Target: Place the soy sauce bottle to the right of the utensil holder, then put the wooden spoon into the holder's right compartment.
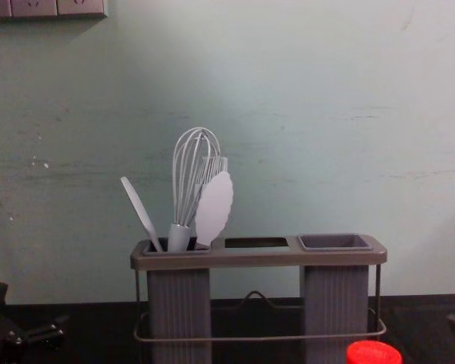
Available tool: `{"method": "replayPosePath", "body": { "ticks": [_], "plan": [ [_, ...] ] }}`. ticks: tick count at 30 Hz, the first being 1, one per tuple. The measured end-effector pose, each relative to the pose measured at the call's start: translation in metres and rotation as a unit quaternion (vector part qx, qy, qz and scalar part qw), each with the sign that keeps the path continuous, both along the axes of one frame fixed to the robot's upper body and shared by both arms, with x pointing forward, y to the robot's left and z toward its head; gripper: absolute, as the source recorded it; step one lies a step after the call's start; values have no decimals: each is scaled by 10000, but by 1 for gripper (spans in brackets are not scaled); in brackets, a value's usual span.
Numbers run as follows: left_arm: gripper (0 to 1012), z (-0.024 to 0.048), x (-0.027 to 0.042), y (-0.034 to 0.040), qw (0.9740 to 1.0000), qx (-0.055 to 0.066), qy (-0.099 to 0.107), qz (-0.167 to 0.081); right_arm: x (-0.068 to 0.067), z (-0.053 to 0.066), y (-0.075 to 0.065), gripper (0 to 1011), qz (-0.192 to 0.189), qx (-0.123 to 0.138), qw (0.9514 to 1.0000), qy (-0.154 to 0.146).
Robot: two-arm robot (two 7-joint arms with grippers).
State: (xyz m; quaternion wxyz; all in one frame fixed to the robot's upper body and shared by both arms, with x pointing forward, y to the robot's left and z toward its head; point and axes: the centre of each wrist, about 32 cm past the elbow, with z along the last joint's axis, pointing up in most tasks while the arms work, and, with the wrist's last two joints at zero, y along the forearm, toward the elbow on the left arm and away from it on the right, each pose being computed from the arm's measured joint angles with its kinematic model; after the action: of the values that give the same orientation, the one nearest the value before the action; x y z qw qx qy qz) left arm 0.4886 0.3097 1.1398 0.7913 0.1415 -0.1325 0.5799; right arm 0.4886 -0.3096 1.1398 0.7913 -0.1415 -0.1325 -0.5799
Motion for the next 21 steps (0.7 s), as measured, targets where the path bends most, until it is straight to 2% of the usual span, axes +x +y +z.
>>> {"method": "replayPosePath", "body": {
  "ticks": [8, 11, 17, 18, 21],
  "plan": [
    [1011, 0, 0, 0, 10000, 0, 0, 0, -31, 5, -22, 1004, -12, 16, 10000, -4],
    [1011, 0, 0, 0, 10000, 0, 0, 0, -103, 14, -69, 1004, 30, 57, 10000, 24],
    [1011, 0, 0, 0, 10000, 0, 1, 0, -326, 72, -201, 1004, 354, 361, 9987, 87],
    [1010, 0, 0, 0, 10000, 0, 1, 0, -326, 72, -201, 1004, 354, 361, 9987, 87],
    [1011, 0, 0, 0, 10000, 0, 0, 0, -462, 94, -257, 1004, 668, 521, 9963, 127]
  ]
}}
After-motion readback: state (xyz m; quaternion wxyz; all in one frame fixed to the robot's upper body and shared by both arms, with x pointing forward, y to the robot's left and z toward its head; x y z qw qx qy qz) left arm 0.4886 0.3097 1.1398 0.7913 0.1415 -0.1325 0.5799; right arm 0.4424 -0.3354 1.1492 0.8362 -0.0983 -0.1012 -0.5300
